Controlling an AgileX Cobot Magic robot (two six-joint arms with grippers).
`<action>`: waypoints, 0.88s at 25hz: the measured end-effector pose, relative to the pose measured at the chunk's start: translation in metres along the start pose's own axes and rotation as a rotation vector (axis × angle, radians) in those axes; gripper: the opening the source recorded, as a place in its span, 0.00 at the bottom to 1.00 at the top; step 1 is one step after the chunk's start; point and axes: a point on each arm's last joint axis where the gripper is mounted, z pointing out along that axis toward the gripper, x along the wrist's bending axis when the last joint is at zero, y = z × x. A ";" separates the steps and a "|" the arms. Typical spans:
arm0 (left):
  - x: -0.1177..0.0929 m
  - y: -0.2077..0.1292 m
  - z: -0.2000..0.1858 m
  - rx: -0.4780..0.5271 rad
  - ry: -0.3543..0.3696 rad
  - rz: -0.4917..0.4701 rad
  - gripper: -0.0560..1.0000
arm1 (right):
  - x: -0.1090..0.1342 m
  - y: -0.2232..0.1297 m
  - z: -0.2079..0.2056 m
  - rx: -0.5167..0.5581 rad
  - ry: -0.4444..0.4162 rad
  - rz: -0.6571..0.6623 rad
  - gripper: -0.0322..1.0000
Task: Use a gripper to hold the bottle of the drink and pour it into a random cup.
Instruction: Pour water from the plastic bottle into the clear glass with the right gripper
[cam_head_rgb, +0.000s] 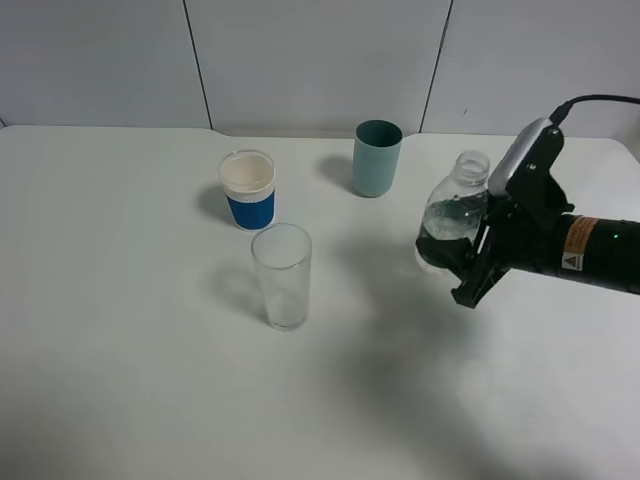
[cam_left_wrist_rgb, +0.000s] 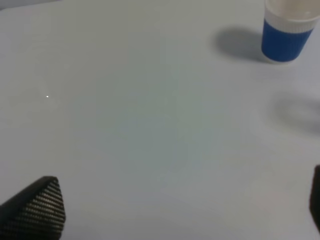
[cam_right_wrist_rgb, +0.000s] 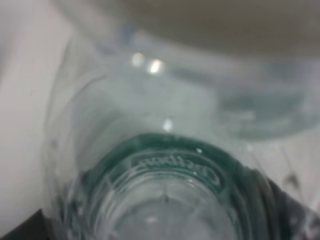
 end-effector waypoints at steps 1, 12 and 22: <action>0.000 0.000 0.000 0.000 0.000 0.000 0.99 | -0.003 0.003 -0.002 -0.011 -0.033 0.016 0.58; 0.000 0.000 0.000 0.000 0.000 0.000 0.99 | -0.010 0.030 0.012 -0.036 0.045 -0.051 0.58; 0.000 0.000 0.000 0.000 -0.001 0.000 0.99 | -0.018 0.064 0.037 0.123 0.133 -0.044 0.58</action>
